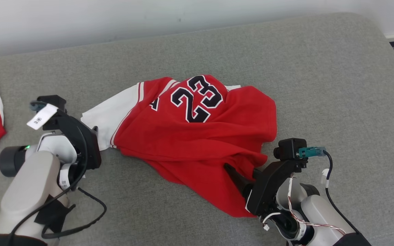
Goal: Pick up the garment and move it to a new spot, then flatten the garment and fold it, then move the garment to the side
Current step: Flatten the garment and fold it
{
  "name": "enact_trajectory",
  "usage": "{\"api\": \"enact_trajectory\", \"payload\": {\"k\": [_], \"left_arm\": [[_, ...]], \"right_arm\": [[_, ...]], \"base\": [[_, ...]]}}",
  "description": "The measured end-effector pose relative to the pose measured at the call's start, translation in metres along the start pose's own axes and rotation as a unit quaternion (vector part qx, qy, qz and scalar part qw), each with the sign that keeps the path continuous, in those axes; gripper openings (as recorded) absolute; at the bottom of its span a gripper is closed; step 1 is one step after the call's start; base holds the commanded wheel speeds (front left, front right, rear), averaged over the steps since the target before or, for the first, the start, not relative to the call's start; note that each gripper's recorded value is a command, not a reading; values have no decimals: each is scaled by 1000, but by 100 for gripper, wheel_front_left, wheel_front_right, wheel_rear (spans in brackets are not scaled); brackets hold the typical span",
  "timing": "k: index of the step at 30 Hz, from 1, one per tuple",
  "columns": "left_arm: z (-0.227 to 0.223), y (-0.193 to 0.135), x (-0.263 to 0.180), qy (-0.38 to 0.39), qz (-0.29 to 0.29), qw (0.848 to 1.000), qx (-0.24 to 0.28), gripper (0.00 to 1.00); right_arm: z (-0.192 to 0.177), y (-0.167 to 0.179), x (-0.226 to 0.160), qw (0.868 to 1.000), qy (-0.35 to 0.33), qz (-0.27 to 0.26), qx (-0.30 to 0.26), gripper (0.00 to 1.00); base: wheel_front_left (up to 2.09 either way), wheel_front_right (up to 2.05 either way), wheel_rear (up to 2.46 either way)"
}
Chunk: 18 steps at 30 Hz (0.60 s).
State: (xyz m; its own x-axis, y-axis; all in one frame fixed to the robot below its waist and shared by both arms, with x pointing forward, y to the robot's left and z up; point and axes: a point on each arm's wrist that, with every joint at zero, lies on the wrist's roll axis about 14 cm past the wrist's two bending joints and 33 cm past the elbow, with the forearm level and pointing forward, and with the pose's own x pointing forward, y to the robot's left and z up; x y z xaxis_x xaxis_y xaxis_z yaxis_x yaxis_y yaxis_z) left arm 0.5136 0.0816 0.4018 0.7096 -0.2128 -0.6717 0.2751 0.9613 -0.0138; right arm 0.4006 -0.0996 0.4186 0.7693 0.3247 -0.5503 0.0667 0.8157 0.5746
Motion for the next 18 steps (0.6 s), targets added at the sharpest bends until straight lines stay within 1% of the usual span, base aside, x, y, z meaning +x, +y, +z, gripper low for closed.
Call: {"api": "enact_trajectory", "payload": {"k": [7,8,10,11,12,14,16,17,18], "left_arm": [[-6,1,9,14,4,1000,-6,100],[-8,1,11,18,5,1000,-6,100],[-11,2,14,22,6,1000,-7,100],[-9,3,15,21,7,1000,-7,100],[-7,4,17,19,10,1000,-6,100],[-3,6,19,16,14,1000,-8,100],[-2,7,21,13,15,1000,-13,100],[-3,7,22,14,15,1000,-15,100],[-4,6,23,16,14,1000,-18,100]], "right_arm": [[7,3,0,1000,-21,7,7,96],[8,3,1,1000,-22,7,6,93],[12,3,2,1000,-29,8,7,91],[14,4,3,999,-31,10,8,89],[13,4,3,999,-32,10,9,89],[13,3,4,999,-33,9,11,85],[11,2,6,999,-31,9,13,74],[9,3,6,999,-29,10,14,64],[8,3,6,999,-28,10,14,45]], "base": [[0,0,0],[0,0,0],[0,0,0],[0,0,0],[0,0,0],[0,0,0],[0,0,0],[0,0,0],[0,0,0]]}}
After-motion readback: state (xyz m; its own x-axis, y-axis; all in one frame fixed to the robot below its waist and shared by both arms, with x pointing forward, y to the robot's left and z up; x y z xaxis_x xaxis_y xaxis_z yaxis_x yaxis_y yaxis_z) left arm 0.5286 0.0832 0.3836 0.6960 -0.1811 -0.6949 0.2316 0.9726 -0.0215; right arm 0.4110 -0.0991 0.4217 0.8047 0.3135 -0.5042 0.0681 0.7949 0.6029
